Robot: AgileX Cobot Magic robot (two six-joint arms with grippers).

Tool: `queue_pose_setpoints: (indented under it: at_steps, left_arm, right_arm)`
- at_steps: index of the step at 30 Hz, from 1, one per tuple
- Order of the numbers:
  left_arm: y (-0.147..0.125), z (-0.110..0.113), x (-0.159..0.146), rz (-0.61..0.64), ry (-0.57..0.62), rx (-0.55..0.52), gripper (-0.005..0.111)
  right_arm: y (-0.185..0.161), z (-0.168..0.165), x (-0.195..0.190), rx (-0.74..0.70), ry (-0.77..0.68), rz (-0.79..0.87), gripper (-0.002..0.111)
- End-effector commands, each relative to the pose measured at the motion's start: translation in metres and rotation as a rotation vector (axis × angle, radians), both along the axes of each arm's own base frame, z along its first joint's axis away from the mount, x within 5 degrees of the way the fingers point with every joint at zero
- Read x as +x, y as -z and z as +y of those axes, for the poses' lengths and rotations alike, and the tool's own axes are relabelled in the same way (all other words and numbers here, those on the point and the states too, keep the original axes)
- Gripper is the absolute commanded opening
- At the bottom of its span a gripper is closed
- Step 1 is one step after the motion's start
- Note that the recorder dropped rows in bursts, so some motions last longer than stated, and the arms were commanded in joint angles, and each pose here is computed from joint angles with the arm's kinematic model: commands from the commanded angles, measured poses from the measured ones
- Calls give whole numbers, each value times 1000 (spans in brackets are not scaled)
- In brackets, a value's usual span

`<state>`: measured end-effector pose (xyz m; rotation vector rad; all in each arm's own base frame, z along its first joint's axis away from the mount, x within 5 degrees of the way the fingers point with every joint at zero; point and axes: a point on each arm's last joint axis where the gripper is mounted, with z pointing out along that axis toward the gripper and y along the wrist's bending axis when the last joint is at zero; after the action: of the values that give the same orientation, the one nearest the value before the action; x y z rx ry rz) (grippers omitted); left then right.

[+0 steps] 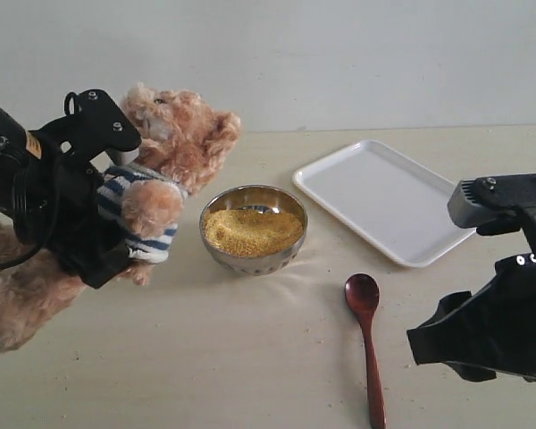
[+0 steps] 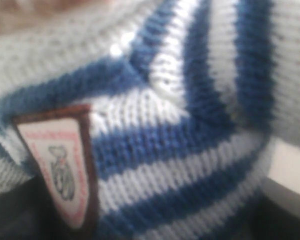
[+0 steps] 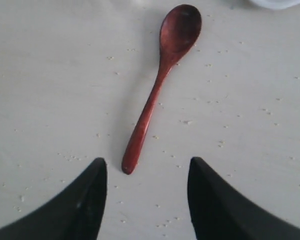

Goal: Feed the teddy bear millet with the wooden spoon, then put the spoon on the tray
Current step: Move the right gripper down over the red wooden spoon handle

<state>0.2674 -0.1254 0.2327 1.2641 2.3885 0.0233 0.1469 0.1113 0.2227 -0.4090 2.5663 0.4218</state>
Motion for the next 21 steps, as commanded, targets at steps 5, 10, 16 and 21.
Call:
queue_pose_setpoints:
  at_steps: [5,10,16,21]
  left_arm:
    - [-12,-7,9,-139,2,-74,5]
    - [-12,-7,10,-152,2,-80,5]
    - [-12,-7,10,-153,0,-80,5]
    - [-12,-7,10,-153,0,-80,5]
  right_arm:
    - [7,11,-7,-84,-26,16,49]
    - [31,39,-9,-250,-96,22,38]
    - [31,64,5,-295,-43,14,60]
    - [36,76,13,-268,41,54,67]
